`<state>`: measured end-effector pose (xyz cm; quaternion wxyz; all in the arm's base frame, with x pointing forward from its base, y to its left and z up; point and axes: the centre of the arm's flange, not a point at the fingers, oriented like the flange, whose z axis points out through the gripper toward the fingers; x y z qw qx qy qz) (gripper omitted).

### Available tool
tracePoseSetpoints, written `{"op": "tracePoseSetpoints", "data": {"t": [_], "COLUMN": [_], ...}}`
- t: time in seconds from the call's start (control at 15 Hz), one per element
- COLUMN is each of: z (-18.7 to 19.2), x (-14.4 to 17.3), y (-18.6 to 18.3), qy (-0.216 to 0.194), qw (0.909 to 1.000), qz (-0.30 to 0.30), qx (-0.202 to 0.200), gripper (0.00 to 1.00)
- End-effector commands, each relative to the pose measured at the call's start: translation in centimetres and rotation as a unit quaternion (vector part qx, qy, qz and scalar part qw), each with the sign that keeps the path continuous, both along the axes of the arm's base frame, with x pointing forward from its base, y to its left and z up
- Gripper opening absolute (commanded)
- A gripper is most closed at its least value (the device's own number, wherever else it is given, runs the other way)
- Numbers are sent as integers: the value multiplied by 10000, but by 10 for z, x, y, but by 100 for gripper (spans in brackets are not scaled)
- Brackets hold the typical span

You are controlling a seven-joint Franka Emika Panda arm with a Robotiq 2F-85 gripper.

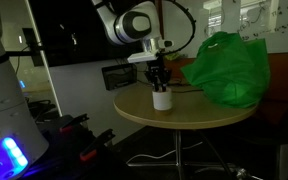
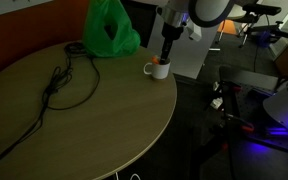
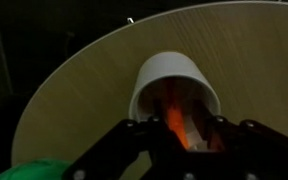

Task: Remove the marker from the mug cup and put it on the table

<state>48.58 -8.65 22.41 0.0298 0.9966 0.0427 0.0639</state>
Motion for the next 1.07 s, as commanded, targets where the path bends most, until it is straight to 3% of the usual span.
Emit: {"op": "tracePoseSetpoints", "data": {"t": [0.0, 0.13, 0.27, 0.4, 0.53, 0.6, 0.87, 1.0], "z": [-12, -16, -18, -20, -25, -26, -26, -20], "x": [9, 12, 15, 16, 16, 16, 14, 15], "y": [0, 3, 1, -4, -7, -8, -9, -9], "qy": [-147, -219, -287, -279, -247, -235, -278, -371], "qw": [9997, 9995, 9994, 9995, 9996, 9996, 9989, 9977], "qz": [159, 218, 210, 178, 160, 164, 386, 569], "qx": [133, 92, -6, 5, 22, 20, 51, 27], "gripper": [28, 24, 35, 39, 37, 15, 0, 5]}}
